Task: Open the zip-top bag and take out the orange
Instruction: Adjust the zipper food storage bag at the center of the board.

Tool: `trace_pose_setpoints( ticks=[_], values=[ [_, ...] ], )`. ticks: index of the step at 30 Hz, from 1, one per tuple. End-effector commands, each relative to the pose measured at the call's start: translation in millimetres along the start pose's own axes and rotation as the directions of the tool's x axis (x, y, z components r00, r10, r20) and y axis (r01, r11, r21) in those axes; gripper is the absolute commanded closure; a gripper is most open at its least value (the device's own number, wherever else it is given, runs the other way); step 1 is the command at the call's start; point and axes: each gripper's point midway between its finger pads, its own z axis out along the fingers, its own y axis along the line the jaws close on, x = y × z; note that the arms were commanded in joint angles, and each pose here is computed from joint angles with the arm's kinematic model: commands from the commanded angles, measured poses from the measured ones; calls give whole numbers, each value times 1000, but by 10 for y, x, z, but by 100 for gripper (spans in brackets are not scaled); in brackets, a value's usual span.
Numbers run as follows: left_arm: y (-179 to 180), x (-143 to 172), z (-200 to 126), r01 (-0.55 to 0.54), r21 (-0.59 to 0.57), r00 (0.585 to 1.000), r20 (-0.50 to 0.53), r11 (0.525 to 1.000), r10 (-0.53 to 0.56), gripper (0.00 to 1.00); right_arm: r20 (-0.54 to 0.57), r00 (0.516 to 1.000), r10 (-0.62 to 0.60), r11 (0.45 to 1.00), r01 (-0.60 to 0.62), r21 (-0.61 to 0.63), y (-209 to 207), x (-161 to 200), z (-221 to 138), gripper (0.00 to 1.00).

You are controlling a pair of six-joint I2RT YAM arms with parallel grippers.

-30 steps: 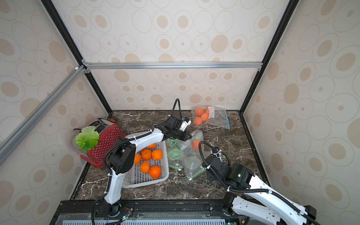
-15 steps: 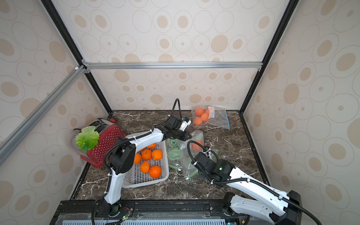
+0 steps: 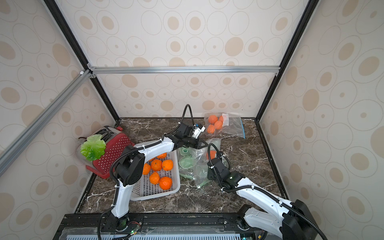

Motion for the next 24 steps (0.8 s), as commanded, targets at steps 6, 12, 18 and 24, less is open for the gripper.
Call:
trace_pose_setpoints(
  ticks=[6, 12, 18, 24],
  values=[
    [-950, -109, -344, -238, 169, 969, 104, 957, 223, 100, 108, 994, 13, 998, -7, -56, -7, -5, 137, 29],
    [-1036, -109, -449, -280, 185, 954, 163, 942, 252, 100, 108, 994, 5, 999, -1, -38, -127, 152, 253, 25],
    [-988, -68, -382, -257, 196, 961, 157, 946, 229, 100, 135, 990, -30, 995, 42, -87, -83, 245, 358, 20],
    [-976, -45, -397, -284, 193, 952, 178, 939, 251, 100, 45, 993, -105, 992, 108, -68, -91, 452, 532, 17]
  ],
)
